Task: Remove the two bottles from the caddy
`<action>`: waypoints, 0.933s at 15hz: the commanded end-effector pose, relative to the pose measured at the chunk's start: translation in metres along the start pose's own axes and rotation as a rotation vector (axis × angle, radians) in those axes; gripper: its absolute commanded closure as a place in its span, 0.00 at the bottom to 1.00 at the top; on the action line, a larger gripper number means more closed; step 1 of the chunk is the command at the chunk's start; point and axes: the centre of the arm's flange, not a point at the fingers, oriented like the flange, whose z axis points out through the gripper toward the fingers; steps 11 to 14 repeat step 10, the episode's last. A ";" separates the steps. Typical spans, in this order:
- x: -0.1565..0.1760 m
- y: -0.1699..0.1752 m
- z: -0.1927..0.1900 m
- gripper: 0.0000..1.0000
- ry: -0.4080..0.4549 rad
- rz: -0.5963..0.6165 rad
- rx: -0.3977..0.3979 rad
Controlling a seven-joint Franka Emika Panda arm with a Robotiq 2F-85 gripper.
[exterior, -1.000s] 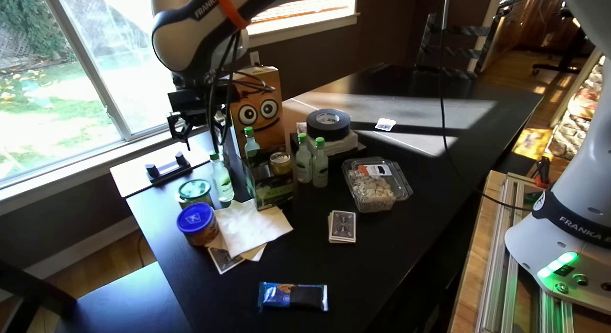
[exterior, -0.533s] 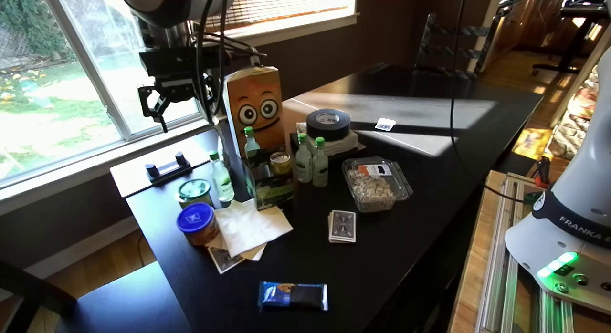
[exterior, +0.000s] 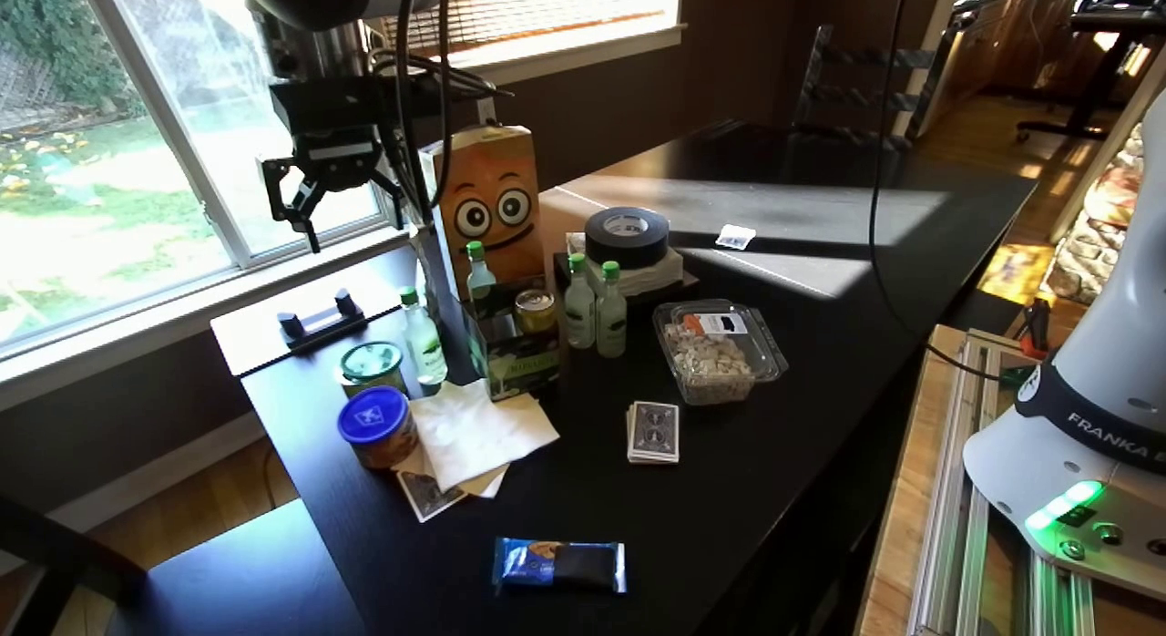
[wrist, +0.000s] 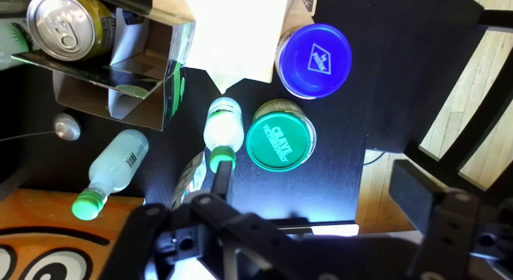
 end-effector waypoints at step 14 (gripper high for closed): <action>-0.040 0.069 0.010 0.00 -0.045 -0.009 0.239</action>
